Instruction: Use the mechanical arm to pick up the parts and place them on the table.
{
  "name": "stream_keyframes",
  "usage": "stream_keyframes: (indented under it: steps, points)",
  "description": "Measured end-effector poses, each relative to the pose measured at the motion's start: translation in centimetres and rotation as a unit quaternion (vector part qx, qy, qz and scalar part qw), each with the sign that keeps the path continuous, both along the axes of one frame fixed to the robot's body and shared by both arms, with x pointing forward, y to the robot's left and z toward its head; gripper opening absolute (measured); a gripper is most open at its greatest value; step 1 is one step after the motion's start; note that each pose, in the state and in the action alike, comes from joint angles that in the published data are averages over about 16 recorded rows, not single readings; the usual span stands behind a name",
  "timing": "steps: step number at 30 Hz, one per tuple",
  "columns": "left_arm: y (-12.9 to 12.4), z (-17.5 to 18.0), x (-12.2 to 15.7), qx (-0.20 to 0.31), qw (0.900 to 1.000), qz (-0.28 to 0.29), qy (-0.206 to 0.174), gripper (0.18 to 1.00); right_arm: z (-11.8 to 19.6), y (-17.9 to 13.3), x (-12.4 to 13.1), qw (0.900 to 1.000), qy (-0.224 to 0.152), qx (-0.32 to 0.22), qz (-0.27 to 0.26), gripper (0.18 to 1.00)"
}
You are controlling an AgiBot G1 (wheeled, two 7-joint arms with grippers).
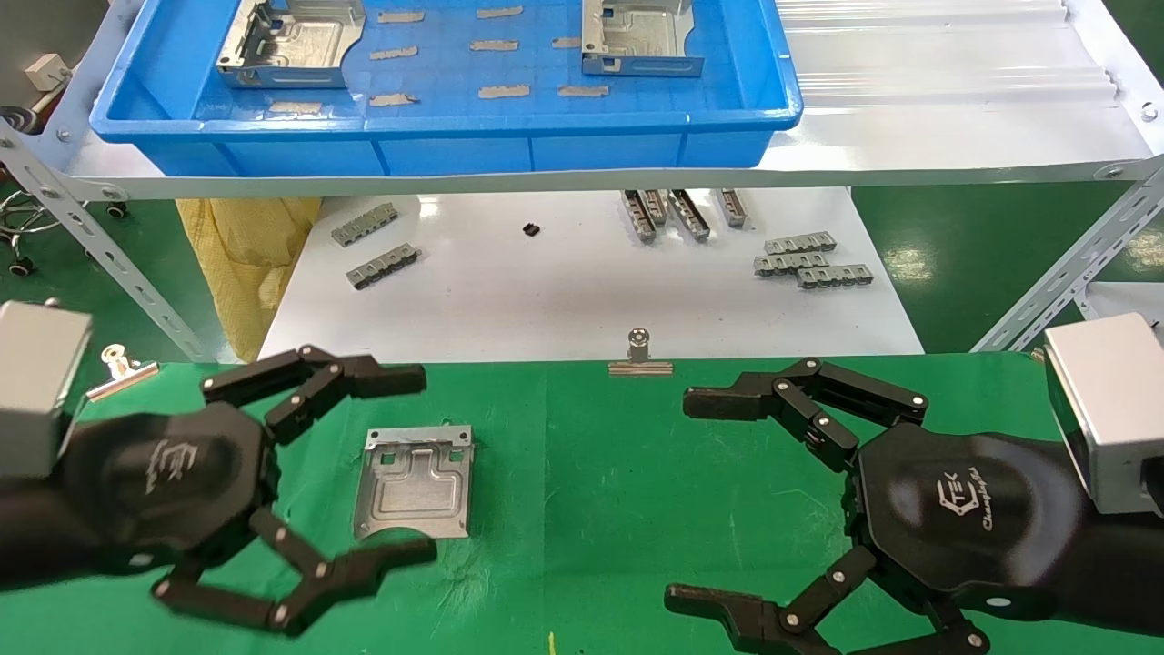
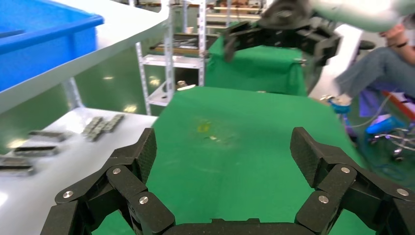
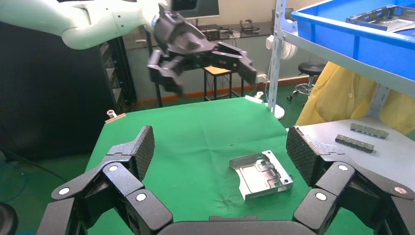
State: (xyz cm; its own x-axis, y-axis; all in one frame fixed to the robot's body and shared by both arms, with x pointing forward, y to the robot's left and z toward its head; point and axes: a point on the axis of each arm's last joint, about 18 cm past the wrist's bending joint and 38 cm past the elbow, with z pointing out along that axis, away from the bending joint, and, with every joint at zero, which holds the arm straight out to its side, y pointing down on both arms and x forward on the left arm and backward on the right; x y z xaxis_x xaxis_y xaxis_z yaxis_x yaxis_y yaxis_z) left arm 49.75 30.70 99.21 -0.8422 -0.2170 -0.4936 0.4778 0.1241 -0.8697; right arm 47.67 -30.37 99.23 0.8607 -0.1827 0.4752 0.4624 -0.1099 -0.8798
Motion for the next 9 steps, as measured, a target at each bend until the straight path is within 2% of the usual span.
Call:
stream_keyframes:
  steps: [9]
  points:
    - [-0.7, 0.0, -2.1, 0.005, 0.9997, -0.020, 0.008, 1.001, 0.0, 0.0, 0.0, 1.000, 0.000, 0.000, 0.000, 1.000]
